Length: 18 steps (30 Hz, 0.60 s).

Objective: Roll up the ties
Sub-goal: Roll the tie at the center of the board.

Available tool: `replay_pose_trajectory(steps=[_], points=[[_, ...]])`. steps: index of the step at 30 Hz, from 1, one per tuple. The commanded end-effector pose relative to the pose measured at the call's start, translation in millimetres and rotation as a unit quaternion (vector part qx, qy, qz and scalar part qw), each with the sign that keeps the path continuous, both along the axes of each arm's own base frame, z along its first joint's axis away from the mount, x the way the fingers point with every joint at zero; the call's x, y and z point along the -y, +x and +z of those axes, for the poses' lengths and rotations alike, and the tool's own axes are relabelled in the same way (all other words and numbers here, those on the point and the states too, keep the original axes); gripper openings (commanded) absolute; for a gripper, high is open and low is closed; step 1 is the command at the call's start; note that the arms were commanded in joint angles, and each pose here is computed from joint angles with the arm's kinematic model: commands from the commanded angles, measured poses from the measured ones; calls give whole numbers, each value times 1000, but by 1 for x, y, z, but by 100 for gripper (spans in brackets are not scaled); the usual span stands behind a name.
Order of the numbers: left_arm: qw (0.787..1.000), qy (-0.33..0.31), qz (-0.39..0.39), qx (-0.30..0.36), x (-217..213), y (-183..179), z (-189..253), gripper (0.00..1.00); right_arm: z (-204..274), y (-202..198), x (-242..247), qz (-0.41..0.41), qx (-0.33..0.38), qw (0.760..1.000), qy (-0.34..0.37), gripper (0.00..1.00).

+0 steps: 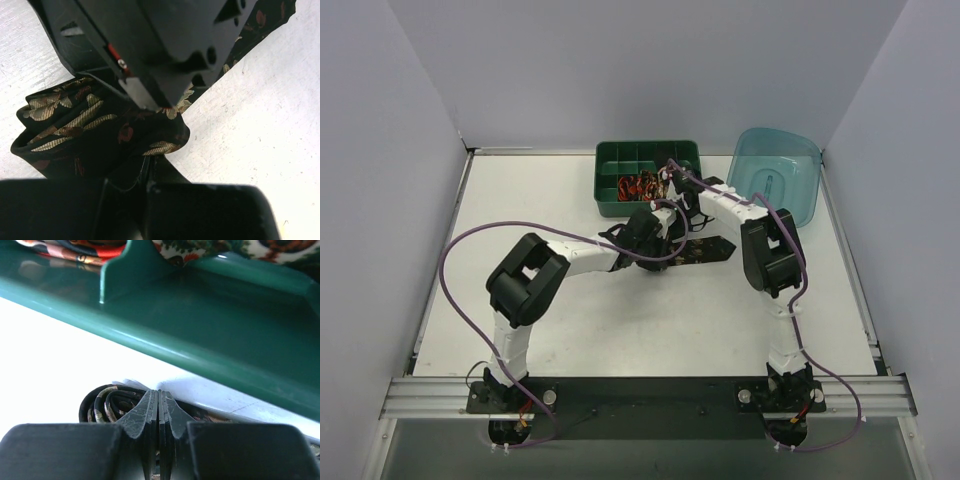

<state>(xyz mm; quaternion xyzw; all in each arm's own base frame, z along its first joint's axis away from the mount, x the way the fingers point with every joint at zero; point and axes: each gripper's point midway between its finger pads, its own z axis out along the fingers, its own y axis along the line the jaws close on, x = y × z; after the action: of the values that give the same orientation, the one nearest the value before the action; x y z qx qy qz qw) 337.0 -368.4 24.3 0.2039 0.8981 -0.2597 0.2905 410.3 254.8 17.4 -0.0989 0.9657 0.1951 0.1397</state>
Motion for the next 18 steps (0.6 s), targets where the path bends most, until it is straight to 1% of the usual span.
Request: replay_pose_trajectory(steps=[1,2,4,5,7,13,18], points=[[999,-18,14,42,2,16,20,0,18,-16,5,-1,-17,1000,-12,0],[998,-22,14,51,1,16,28,0,23,-10,3,-7,-11,1000,-8,0],[998,-20,14,58,-3,12,29,0,25,-2,5,-16,-4,1000,-7,0],[997,-26,14,68,-5,12,38,0,28,2,5,-19,0,1000,-4,0],[997,-28,17,76,-11,8,43,0,37,11,4,-26,13,1000,1,0],[995,-44,11,91,-16,-1,53,0,49,24,-2,-32,29,999,13,0],[996,-42,1,76,-14,-7,44,0,44,27,-5,-34,27,999,17,0]])
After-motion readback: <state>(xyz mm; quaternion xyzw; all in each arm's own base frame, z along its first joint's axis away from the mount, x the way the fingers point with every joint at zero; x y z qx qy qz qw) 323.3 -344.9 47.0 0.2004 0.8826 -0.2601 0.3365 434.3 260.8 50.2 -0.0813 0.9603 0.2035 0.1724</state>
